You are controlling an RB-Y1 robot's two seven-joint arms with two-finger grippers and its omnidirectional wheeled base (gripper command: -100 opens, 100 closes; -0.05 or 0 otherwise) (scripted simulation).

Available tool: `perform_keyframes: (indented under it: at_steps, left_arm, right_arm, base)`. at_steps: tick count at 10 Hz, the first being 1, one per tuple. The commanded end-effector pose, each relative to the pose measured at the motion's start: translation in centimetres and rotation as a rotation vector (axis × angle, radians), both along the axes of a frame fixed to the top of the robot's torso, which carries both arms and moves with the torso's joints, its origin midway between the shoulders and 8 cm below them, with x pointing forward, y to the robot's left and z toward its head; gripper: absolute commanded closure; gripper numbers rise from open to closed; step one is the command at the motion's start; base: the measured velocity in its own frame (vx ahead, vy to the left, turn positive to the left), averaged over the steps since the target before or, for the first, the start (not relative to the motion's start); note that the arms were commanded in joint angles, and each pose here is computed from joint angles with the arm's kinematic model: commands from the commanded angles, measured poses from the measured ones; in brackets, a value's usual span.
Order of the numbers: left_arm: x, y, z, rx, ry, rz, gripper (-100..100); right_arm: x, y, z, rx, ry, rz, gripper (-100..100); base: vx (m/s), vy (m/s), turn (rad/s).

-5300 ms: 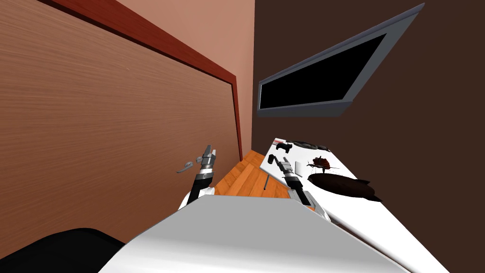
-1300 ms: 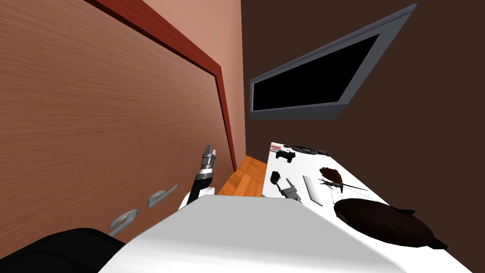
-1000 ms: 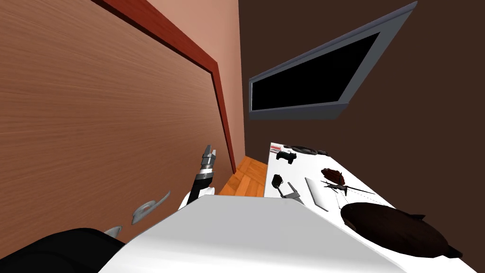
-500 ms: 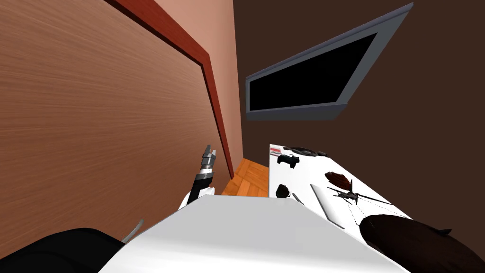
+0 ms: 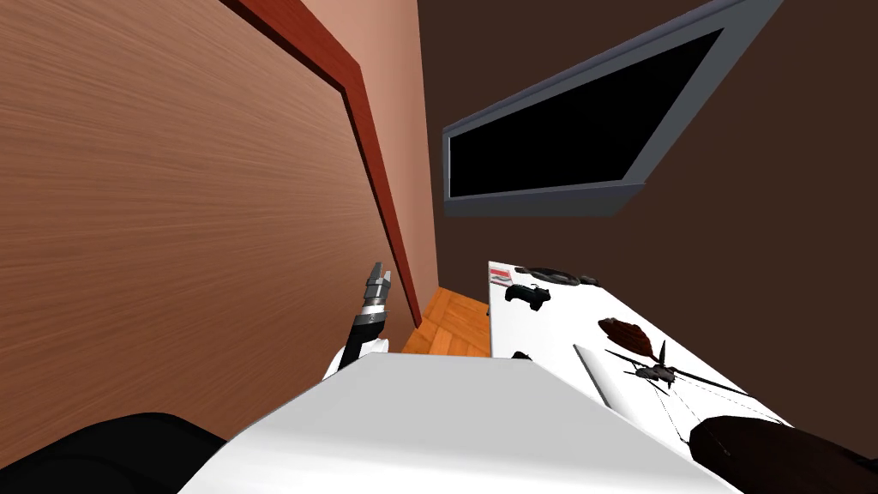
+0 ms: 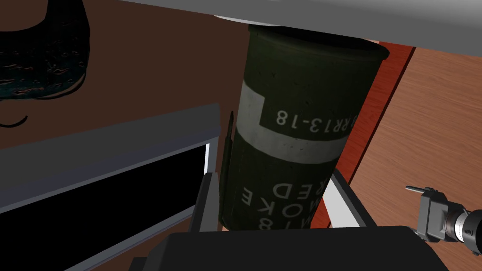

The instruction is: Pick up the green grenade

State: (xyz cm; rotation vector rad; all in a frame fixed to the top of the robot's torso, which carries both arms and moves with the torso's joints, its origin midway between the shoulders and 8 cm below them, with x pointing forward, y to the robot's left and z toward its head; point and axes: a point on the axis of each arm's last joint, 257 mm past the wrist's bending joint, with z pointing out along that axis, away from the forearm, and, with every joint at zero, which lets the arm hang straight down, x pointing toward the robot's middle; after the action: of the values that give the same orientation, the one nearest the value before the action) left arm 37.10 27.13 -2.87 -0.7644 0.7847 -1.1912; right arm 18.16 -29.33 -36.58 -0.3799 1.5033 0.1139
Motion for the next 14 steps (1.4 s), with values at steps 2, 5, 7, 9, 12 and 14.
perform_keyframes:
  at_steps: [2,5,7,9,12,14]
  left_arm:
    - [0.0,0.0,0.0,0.000,0.000,0.000,0]
    - [0.0,0.0,0.0,0.000,0.000,0.000,0]
    - [0.0,0.0,0.0,0.000,0.000,0.000,0]
    - [0.0,0.0,0.0,0.000,0.000,0.000,0]
    - [0.0,0.0,0.0,0.000,0.000,0.000,0]
    - [0.0,0.0,0.0,0.000,0.000,0.000,0]
  right_arm:
    - [0.0,0.1,0.0,0.004,-0.001,0.001,100]
    - [0.0,0.1,0.0,0.002,-0.001,0.002,0]
    - [1.8,-0.9,-0.7,0.001,-0.007,-0.031,100]
    - [3.9,-1.2,-0.8,0.009,-0.029,-0.047,100]
    - [6.9,-2.1,-1.2,0.008,-0.032,-0.085,100]
    - [9.8,-2.5,-1.1,0.011,-0.049,-0.102,100]
  base:
    - [0.000,0.000,0.000]
    - [0.000,0.000,0.000]
    - [-0.081,-0.007,0.090]
    - [-0.212,-0.049,0.167]
    - [-0.130,-0.012,0.078]
    - [-0.199,-0.027,0.137]
